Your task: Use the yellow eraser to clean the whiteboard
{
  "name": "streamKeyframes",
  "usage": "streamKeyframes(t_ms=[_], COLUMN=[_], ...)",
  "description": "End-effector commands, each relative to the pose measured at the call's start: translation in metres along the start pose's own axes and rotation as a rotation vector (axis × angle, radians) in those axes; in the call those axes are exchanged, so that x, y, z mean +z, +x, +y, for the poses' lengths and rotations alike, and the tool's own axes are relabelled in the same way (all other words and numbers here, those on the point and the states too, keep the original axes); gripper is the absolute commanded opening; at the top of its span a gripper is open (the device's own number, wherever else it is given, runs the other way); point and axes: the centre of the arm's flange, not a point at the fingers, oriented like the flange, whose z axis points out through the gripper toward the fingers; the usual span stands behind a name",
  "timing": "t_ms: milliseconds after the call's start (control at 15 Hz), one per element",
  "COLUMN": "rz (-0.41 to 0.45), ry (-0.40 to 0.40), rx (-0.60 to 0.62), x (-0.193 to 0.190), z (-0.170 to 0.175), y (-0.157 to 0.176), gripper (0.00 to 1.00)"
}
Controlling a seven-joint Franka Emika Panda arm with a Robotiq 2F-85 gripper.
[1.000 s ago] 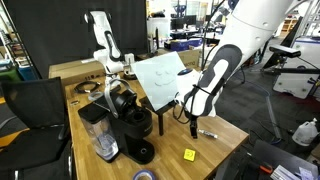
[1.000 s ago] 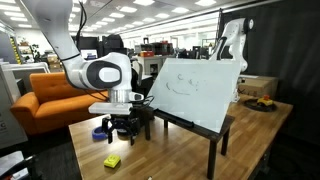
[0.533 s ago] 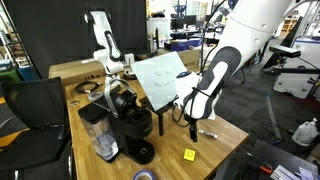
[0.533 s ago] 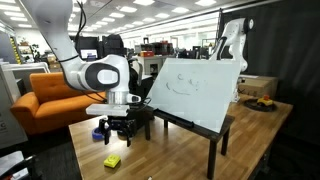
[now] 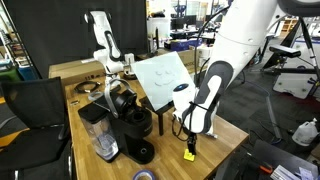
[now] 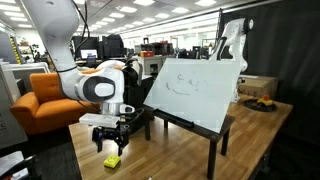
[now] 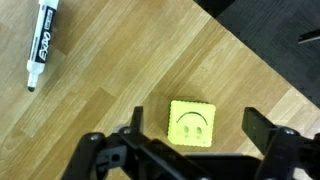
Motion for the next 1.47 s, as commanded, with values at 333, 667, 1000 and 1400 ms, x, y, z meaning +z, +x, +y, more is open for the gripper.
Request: streamKeyframes(t_ms=[333, 667, 1000, 1400], rz=[0.069, 0.065, 0.074, 0.077], ry=[-0.037, -0.034, -0.042, -0.051], rx=[0.061, 0.047, 0.038, 0.035], x=[0.021, 0.04, 0.046, 0.048], z=[-0.008, -0.015, -0.016, -0.011], y=[0.01, 0.013, 0.017, 0.025], gripper=[1.0, 1.0, 1.0, 1.0])
